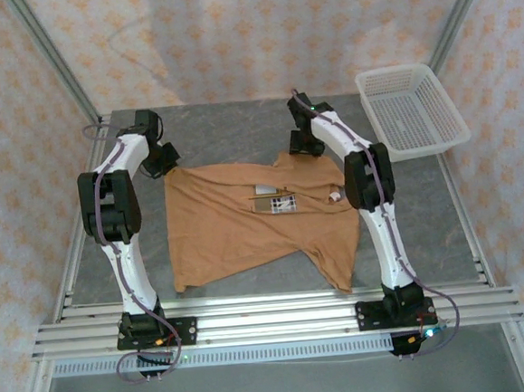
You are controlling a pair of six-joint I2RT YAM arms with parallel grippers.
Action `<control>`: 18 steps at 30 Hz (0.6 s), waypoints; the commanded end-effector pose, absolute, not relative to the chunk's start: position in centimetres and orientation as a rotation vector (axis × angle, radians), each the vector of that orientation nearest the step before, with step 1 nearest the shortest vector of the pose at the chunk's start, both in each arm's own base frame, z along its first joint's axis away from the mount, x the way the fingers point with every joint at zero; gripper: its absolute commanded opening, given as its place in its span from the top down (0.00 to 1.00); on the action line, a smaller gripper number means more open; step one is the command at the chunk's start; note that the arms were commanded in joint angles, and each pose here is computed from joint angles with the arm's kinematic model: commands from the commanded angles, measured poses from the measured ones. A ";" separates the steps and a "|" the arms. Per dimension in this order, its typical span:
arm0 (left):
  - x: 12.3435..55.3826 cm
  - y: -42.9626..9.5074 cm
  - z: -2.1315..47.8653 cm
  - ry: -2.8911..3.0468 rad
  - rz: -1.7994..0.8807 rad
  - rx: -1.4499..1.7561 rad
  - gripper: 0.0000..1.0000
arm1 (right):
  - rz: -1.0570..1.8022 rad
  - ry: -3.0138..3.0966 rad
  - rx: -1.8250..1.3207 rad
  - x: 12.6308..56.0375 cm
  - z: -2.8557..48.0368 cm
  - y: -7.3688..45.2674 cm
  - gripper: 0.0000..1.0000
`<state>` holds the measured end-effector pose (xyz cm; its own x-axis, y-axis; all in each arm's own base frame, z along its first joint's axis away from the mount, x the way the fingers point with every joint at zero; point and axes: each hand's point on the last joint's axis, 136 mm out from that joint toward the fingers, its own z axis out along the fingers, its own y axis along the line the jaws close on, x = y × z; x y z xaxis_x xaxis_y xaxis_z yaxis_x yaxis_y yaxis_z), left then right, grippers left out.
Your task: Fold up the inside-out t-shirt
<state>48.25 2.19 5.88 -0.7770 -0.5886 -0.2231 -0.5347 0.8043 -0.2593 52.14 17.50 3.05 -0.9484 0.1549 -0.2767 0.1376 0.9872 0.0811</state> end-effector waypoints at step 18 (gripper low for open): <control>49.1 1.0 8.2 2.638 -0.297 -0.824 1.00 | 0.191 2.216 0.330 58.4 23.5 15.9 1.00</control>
